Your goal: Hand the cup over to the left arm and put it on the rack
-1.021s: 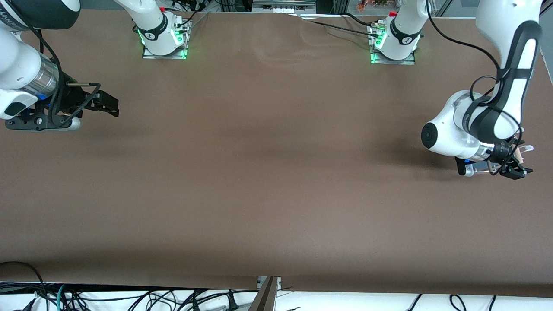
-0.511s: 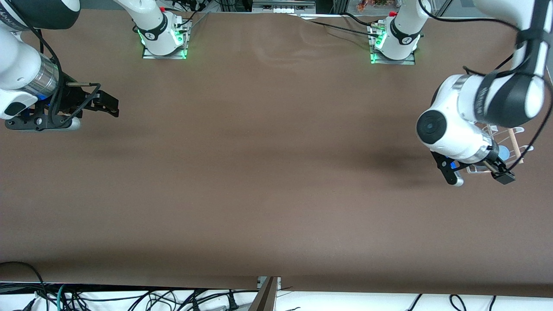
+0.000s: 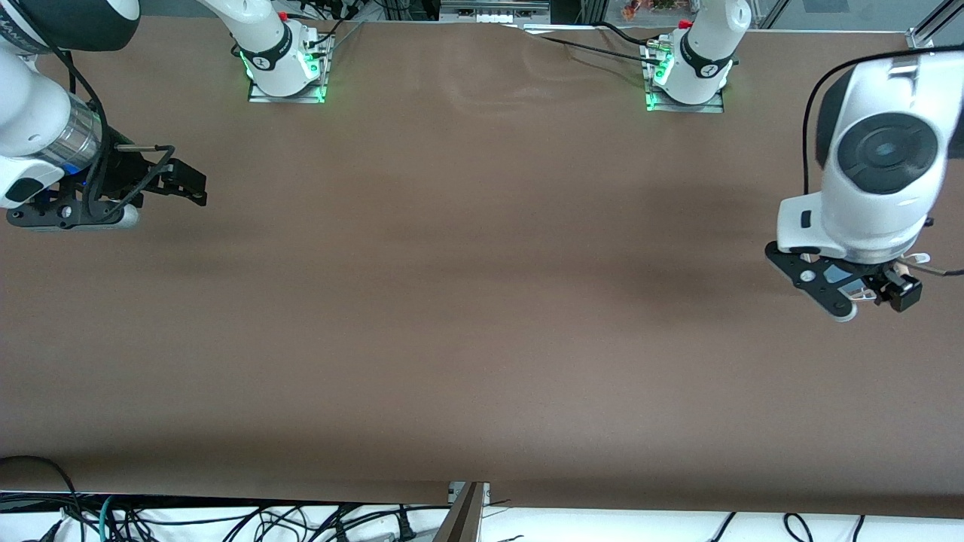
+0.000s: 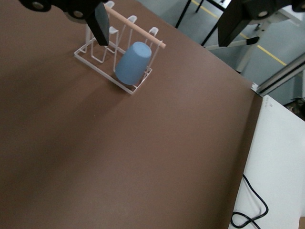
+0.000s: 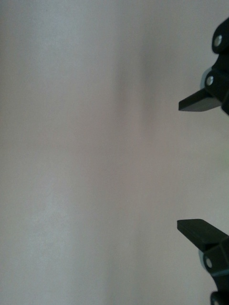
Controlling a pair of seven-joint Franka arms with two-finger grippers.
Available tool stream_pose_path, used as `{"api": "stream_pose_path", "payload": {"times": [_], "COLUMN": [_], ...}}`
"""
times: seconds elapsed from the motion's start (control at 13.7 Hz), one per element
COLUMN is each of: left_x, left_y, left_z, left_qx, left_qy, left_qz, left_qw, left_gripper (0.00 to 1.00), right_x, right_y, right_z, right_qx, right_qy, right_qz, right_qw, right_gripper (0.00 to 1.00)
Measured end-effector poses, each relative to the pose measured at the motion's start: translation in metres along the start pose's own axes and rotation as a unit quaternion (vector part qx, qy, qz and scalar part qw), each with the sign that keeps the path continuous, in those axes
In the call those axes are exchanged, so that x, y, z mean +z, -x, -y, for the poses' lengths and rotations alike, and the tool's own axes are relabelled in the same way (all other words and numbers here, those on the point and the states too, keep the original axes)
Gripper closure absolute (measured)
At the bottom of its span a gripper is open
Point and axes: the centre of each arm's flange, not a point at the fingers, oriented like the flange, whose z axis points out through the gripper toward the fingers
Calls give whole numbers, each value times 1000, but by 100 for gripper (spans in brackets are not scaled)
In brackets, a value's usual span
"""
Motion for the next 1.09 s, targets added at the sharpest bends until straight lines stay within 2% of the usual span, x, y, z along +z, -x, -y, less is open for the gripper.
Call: {"api": "stream_pose_path", "payload": {"times": [0.15, 0.29, 0.44, 0.58, 0.66, 0.8, 1.09], "left_x": [-14, -26, -32, -33, -32, -29, -51], "left_y": [6, 15, 34, 59, 69, 84, 106], "left_z": [-4, -7, 0, 13, 20, 32, 33], "left_qx": [-88, -188, -302, -383, -407, -430, -447], "left_qy": [49, 109, 177, 216, 227, 232, 228], "left_qz": [-31, -58, -71, -72, -73, -77, -93], "left_qw": [994, 974, 934, 895, 882, 869, 860], "left_gripper": [0, 0, 0, 0, 0, 0, 0], "right_x": [0, 0, 0, 0, 0, 0, 0], "right_y": [0, 0, 0, 0, 0, 0, 0], "right_z": [0, 0, 0, 1, 2, 5, 5], "right_qx": [0, 0, 0, -1, -2, -4, -4], "right_qy": [0, 0, 0, 0, 0, 0, 1], "right_qz": [0, -1, -1, -1, -1, -1, -1], "right_qw": [1000, 1000, 1000, 1000, 1000, 1000, 1000], "right_gripper": [0, 0, 0, 0, 0, 0, 0]}}
